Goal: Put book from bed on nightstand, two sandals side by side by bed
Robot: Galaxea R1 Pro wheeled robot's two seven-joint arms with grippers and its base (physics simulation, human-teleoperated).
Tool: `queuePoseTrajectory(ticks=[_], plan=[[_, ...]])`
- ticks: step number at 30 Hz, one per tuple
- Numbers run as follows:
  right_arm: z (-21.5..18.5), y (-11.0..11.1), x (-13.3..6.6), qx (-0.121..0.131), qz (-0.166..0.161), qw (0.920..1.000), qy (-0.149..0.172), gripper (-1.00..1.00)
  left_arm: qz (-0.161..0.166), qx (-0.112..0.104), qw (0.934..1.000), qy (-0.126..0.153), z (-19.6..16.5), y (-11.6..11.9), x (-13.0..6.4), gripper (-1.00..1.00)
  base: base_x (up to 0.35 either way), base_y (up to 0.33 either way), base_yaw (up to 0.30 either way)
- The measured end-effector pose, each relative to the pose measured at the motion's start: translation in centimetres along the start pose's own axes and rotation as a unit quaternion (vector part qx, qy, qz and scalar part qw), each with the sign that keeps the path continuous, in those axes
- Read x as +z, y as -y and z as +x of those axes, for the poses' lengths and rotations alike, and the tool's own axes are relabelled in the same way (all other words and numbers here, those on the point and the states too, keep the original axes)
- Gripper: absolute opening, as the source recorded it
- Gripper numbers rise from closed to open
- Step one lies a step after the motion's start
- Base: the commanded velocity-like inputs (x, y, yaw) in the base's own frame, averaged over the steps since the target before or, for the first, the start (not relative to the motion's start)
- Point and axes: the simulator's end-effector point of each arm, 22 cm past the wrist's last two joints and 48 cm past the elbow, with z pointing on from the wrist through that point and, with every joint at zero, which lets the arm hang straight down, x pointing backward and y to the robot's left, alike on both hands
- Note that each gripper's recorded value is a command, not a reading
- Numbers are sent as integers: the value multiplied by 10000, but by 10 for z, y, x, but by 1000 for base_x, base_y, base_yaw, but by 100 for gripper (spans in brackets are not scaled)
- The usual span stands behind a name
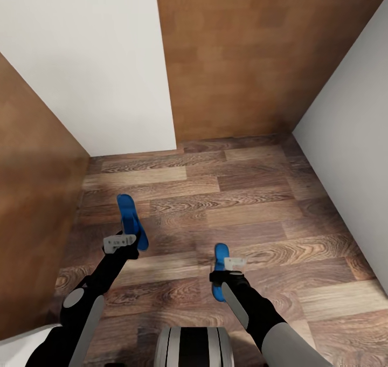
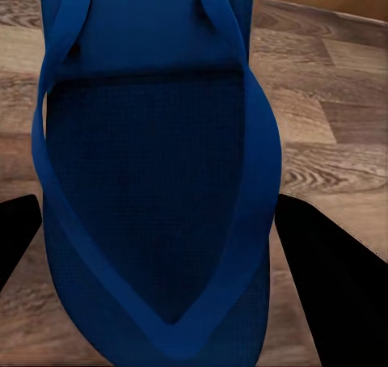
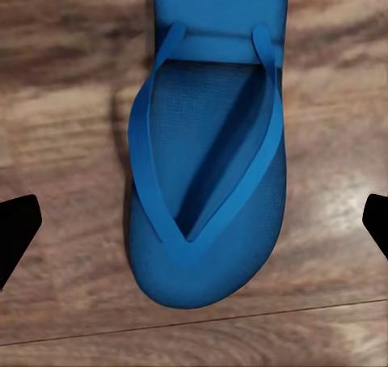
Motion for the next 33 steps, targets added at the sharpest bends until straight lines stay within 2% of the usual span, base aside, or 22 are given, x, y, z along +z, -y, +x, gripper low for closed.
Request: queuePoseTrajectory(ticks=[12,22,33], plan=[[23,0,18,3,4,9997,-238,100,-49,-43,9997,-236,27,-7,7,-100,0,0,0],[23,0,18,1,4,9997,-238,100,-49,-44,9997,-236,27,-7,7,-100,0,0,0],[40,0,30,-1,7,9991,-421,100,-85,-76,9991,-413,48,-12,11,-100,0,0,0]])
